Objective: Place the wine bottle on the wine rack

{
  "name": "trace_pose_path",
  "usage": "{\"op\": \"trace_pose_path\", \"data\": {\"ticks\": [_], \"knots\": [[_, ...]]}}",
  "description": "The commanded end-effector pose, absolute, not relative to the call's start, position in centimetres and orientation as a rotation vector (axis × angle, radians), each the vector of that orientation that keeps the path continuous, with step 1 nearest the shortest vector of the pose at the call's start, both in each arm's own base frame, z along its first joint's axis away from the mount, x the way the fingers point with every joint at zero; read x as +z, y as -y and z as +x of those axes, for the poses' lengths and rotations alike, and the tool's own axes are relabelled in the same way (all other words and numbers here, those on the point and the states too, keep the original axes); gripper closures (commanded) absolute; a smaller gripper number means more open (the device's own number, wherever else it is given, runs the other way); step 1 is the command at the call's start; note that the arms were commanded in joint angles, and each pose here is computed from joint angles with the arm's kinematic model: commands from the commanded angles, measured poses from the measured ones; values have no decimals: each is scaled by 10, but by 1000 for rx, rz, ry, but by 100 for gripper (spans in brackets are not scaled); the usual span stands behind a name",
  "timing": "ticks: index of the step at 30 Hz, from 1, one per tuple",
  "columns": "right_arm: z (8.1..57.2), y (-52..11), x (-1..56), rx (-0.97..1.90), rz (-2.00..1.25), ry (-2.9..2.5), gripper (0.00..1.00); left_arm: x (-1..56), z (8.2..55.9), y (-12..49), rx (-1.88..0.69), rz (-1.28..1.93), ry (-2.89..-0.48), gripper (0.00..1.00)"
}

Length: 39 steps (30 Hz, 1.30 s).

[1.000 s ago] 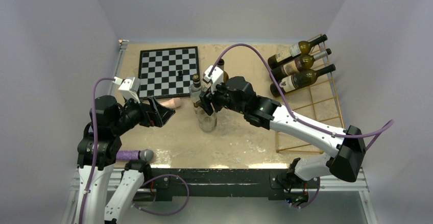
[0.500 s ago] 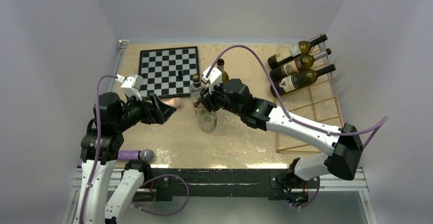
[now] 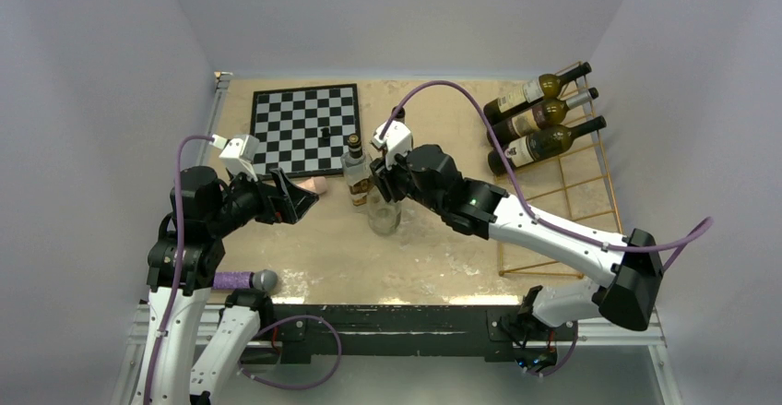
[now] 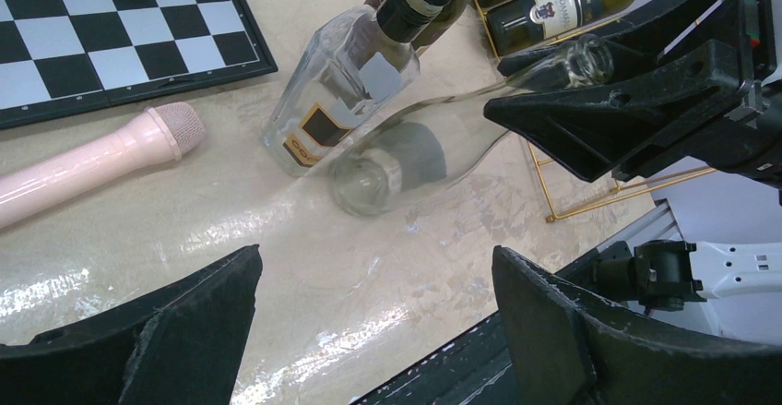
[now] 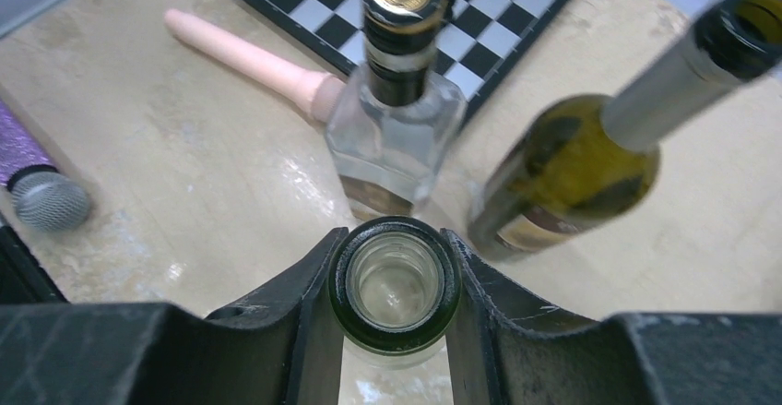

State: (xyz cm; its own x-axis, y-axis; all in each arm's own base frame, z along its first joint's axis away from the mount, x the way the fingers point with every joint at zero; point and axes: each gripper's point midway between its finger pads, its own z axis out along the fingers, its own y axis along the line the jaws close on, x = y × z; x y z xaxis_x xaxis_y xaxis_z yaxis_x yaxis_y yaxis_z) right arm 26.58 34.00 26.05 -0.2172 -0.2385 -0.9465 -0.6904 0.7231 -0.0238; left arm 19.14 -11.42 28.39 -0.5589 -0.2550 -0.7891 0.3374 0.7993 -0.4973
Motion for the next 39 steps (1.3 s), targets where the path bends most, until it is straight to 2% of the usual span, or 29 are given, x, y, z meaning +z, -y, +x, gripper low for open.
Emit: {"op": "trace_pose_path", "data": {"ticks": [1,22,39], "knots": [[281,-300,328,441,-522,-1676,100,293,197,115,-780,72,-1979,1],[314,-92,352,182,53,-1741,100,292,197,118,-799,74,-1977,1],[340,-31,345,208,304,-1748,100,294,202,118,-802,73,-1979,1]]}}
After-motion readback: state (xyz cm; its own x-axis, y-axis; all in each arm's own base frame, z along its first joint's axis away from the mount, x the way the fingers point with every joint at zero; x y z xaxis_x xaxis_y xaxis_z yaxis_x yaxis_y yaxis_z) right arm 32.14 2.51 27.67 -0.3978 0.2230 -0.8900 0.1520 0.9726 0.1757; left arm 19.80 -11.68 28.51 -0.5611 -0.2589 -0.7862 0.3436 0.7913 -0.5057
